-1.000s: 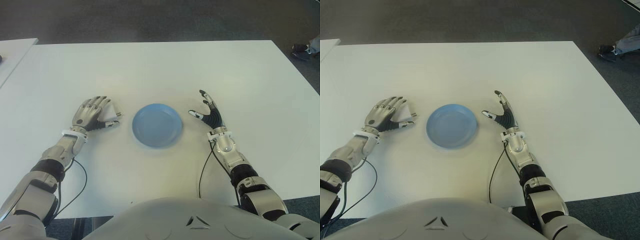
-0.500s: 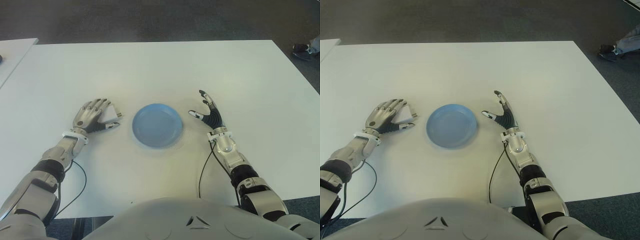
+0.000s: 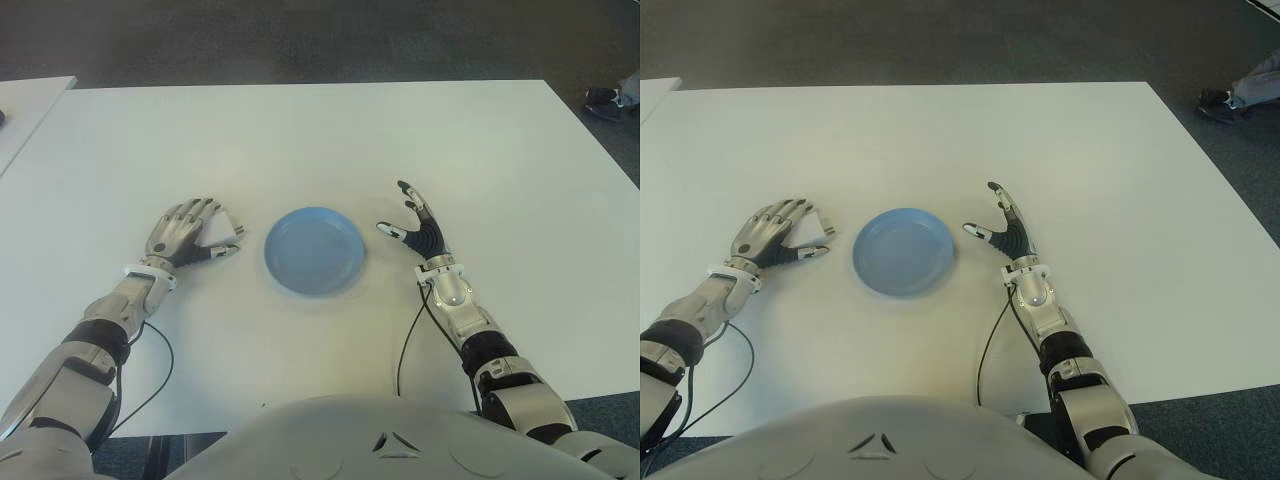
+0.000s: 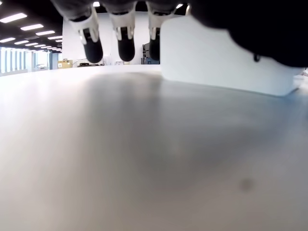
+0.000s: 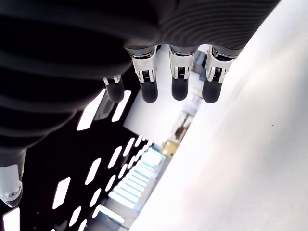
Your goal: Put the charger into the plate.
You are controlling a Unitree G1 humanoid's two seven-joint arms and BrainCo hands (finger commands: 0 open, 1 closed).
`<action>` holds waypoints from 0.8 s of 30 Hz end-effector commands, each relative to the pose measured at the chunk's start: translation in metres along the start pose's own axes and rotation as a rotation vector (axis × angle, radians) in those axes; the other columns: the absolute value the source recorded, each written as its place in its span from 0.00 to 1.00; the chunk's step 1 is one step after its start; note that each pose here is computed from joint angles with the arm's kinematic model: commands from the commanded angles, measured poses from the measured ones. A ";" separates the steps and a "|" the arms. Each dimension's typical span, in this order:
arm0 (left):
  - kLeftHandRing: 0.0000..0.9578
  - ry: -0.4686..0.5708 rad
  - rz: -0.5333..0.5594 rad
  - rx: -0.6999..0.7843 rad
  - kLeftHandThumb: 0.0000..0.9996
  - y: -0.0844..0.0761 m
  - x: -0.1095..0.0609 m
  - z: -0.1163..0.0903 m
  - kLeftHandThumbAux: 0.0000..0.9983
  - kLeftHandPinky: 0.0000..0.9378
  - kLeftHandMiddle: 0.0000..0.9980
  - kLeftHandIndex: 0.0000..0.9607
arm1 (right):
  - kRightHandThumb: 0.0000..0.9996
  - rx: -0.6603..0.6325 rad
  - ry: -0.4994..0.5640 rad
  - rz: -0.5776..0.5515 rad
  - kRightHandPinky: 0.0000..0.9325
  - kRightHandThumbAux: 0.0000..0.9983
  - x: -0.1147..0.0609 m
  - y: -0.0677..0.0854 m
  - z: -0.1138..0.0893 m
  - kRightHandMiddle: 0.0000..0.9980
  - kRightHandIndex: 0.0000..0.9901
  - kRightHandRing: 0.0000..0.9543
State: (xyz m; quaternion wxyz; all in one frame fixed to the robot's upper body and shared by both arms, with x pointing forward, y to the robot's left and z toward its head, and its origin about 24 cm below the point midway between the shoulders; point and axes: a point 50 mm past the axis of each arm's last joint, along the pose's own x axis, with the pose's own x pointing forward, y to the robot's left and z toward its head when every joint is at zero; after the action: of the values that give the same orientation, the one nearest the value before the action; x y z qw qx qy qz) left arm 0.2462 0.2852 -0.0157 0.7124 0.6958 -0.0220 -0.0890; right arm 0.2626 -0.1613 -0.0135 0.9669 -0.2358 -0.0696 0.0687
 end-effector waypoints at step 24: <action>0.52 0.071 -0.062 -0.080 0.61 -0.017 -0.004 0.002 0.33 0.55 0.51 0.35 | 0.08 0.031 0.211 0.069 0.15 0.50 -0.045 0.023 -0.033 0.00 0.00 0.06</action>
State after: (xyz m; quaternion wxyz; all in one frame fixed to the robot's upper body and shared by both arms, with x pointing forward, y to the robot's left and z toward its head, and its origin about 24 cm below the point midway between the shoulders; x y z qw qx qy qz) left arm 0.2495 0.2865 -0.0163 0.7331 0.6747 -0.0022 -0.0852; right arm 0.2614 -0.1617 -0.0150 0.9667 -0.2380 -0.0614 0.0713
